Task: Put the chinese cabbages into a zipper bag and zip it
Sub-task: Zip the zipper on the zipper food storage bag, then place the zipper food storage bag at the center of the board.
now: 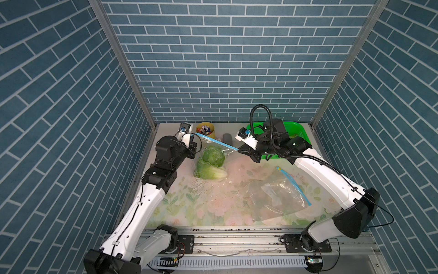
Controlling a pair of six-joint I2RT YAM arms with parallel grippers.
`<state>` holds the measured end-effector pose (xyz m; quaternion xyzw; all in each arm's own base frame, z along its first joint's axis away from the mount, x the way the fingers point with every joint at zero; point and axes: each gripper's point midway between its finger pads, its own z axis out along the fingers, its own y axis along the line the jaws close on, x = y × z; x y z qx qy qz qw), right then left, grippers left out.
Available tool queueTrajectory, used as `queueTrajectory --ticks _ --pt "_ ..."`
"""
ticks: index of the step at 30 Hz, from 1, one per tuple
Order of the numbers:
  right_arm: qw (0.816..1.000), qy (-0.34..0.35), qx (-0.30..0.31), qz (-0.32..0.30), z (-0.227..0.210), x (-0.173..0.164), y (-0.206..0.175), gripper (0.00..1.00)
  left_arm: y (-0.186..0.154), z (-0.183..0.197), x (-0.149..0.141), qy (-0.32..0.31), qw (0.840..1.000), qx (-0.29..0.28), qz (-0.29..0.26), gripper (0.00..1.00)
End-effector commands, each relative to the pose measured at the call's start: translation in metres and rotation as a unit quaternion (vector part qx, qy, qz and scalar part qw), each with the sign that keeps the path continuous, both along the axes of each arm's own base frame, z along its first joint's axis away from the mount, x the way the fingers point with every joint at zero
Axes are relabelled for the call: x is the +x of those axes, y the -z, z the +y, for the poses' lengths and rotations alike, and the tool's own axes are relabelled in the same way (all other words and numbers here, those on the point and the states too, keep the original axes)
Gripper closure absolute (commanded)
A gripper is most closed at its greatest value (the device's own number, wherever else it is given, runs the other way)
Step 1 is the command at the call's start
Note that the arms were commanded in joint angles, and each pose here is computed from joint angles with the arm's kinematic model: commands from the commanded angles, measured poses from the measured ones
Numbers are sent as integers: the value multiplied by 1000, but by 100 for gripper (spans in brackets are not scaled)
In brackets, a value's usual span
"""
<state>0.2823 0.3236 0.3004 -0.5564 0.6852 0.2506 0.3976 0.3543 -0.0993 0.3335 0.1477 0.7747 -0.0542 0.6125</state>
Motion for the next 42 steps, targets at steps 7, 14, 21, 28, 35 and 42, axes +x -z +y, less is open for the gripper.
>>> queueTrajectory --ticks 7,14,21,28,35,42 --pt "999 36 0 4 -23 -2 1 100 -25 19 7 -43 999 -10 -32 100" --pt "999 35 5 13 -21 -2 2 99 -22 4 6 0 1000 -18 -25 100" --pt "999 32 22 18 -16 -2 -7 89 -27 -9 2 39 998 -31 -35 100" --pt "998 44 52 11 -16 -2 -27 61 -32 -2 -1 17 998 -45 -40 100" --pt "991 90 103 8 -21 3 -57 48 -37 11 -7 -15 998 -47 -43 100" --pt "972 179 149 40 -29 22 -71 46 -50 43 -11 -103 993 -38 -37 100"
